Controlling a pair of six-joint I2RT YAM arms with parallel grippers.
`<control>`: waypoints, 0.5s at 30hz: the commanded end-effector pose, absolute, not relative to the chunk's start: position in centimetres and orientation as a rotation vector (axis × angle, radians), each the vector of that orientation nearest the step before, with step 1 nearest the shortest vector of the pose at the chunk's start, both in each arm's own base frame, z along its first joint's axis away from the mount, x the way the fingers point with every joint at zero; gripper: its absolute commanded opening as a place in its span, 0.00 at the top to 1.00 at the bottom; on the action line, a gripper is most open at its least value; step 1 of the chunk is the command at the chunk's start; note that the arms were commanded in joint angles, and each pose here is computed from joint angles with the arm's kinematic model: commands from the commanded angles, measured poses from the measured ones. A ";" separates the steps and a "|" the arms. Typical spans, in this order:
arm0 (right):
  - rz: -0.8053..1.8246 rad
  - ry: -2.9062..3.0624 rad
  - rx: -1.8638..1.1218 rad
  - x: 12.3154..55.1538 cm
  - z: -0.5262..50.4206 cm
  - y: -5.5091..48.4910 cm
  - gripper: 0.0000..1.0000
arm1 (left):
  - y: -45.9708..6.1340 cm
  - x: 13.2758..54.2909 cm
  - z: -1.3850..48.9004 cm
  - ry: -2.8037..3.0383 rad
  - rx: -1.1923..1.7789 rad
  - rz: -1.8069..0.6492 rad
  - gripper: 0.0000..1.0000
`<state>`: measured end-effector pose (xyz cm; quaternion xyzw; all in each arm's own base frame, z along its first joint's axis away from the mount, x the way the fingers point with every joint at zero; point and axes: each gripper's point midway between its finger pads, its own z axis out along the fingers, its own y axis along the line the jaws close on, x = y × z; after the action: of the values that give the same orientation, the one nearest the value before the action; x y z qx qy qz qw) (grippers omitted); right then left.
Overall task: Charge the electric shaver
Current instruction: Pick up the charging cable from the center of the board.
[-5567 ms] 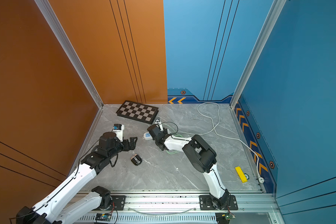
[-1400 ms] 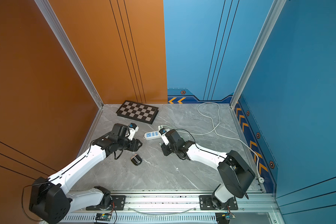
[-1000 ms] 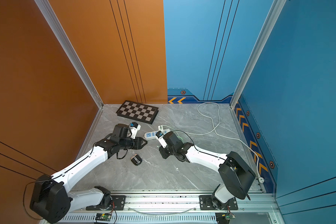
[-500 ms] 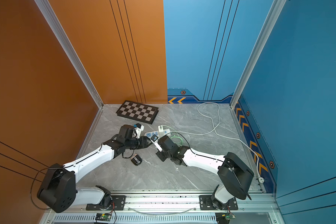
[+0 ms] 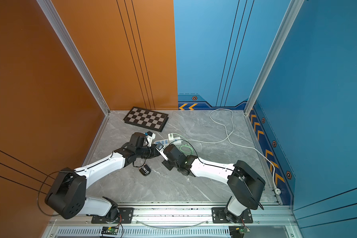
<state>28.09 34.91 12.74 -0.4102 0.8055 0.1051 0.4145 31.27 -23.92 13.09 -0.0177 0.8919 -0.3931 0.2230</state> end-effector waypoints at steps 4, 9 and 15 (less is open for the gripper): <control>0.204 1.954 -0.968 29.7 14.7 35.6 1.00 | -24.7 30.9 13.4 2.454 -0.025 -1.133 0.80; 0.194 1.923 -0.937 30.1 15.6 35.8 1.00 | -24.7 30.8 13.1 2.463 -0.028 -1.135 0.84; 0.189 1.916 -0.930 30.1 15.7 36.0 1.00 | -24.8 30.9 13.4 2.454 -0.023 -1.144 0.90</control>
<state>29.08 34.90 13.70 -0.3963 0.7986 0.0744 0.4468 31.67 -24.44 13.94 -0.0169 0.8823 -0.4082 0.2335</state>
